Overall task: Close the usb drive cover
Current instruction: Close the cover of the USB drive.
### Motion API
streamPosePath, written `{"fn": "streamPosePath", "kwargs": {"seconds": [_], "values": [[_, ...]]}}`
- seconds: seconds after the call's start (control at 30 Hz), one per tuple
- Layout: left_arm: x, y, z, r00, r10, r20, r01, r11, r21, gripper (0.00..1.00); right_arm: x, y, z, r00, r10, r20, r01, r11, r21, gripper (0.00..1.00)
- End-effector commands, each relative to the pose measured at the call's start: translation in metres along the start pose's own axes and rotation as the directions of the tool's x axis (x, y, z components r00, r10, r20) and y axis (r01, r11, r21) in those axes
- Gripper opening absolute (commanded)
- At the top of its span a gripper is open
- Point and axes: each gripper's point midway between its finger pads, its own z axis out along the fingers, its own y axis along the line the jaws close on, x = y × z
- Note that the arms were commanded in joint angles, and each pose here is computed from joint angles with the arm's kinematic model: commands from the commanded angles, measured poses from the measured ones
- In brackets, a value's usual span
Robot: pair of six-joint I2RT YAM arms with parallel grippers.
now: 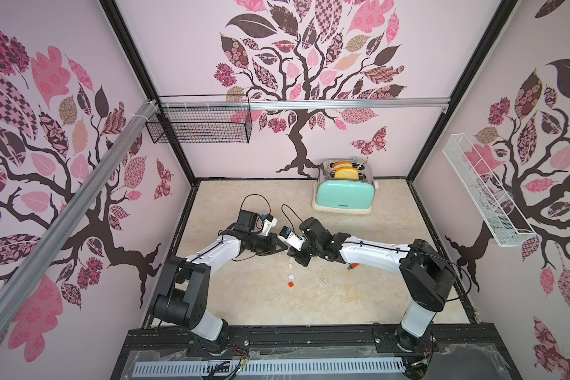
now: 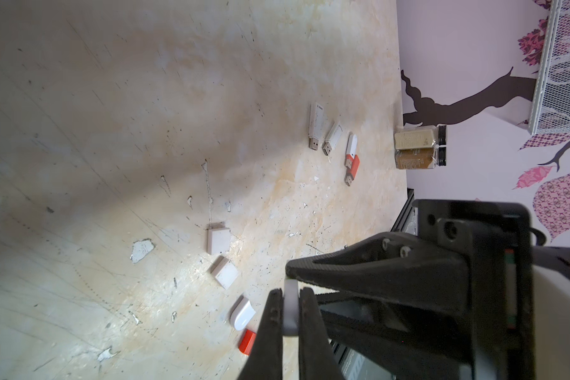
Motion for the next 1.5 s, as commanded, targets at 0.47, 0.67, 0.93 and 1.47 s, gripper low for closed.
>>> {"fn": "streamPosePath", "kwargs": {"seconds": [0.47,0.67,0.93,1.47], "values": [[0.01,-0.014,0.023,0.991,-0.12,-0.064,0.123,0.992,0.04,0.0,-0.069,-0.017,-0.021,0.971,-0.037,0.235,0.032,0.999,0.025,0.12],[-0.007,-0.016,0.03,0.988,-0.127,-0.086,0.129,0.991,0.026,0.0,-0.051,-0.03,-0.017,0.986,-0.035,0.164,0.031,0.999,0.031,0.21],[-0.029,0.008,0.047,0.981,-0.157,-0.115,0.149,0.986,-0.075,0.0,-0.04,-0.061,-0.027,0.991,0.011,0.137,-0.026,0.993,0.111,0.55],[-0.115,0.023,0.049,0.984,-0.125,0.125,0.145,0.975,-0.167,0.0,0.039,-0.09,-0.148,0.97,0.184,0.16,-0.238,0.851,0.468,0.86]]}}
